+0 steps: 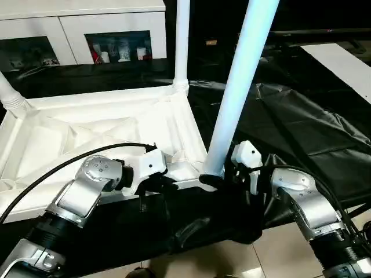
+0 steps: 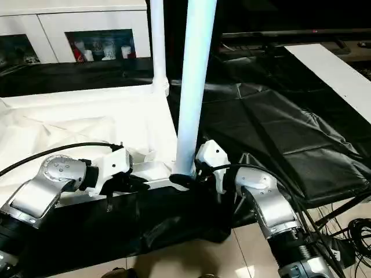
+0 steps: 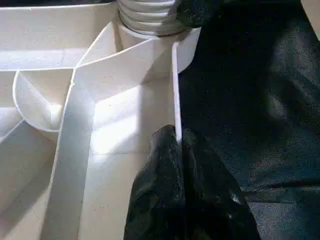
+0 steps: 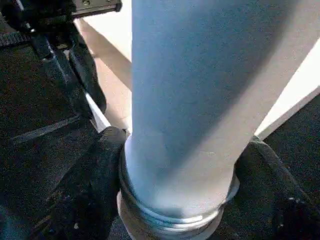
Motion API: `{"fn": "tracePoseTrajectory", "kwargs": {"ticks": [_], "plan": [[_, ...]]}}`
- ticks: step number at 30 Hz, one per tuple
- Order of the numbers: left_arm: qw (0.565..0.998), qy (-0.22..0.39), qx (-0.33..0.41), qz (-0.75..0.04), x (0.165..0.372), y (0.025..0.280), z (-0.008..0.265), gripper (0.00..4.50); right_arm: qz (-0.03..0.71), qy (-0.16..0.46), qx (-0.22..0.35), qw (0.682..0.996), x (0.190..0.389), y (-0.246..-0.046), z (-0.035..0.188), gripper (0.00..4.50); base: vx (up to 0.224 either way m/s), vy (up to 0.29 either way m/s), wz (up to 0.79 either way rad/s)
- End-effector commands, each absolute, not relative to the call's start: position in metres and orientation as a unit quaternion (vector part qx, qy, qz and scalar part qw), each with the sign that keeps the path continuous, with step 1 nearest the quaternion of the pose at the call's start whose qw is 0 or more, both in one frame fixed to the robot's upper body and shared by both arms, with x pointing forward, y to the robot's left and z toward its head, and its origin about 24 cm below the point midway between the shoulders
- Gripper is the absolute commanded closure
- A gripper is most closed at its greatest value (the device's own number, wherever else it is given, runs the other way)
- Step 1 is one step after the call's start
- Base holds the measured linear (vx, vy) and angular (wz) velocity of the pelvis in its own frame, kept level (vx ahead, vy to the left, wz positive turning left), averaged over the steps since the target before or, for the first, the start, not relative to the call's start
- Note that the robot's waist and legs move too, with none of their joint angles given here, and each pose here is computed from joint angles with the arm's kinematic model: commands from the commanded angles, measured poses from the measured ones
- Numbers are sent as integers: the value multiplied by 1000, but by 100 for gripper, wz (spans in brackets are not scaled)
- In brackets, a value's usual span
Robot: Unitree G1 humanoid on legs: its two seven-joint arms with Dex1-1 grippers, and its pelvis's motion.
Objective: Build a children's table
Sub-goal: Rotate leg to tighten
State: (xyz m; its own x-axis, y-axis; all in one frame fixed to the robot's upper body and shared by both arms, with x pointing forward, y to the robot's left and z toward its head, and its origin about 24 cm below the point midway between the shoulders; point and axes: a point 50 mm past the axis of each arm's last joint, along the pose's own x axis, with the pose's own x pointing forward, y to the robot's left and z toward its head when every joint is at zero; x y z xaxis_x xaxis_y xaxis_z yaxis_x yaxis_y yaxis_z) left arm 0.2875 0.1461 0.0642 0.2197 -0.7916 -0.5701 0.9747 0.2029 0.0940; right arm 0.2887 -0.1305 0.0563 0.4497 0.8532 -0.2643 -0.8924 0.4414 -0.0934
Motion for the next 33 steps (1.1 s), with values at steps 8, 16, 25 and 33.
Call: {"fn": "tracePoseTrajectory", "kwargs": {"ticks": [8, 16, 25, 33], "plan": [[821, 214, 193, -493, 311, 115, 51, 450, 313, 162, -35, 935, 306, -117, 18, 181, 0, 0, 0], [868, 235, 165, -405, 330, 85, 47, 450, 199, 176, 0, 964, 325, -78, 15, 181, 0, 0, 0], [856, 224, 189, -427, 329, 86, 51, 450, 323, 116, 26, 939, 322, -58, 34, 125, 0, 0, 0], [826, 223, 211, -474, 319, 104, 53, 450, 396, 97, -23, 913, 318, -82, 48, 79, 0, 0, 0]]}}
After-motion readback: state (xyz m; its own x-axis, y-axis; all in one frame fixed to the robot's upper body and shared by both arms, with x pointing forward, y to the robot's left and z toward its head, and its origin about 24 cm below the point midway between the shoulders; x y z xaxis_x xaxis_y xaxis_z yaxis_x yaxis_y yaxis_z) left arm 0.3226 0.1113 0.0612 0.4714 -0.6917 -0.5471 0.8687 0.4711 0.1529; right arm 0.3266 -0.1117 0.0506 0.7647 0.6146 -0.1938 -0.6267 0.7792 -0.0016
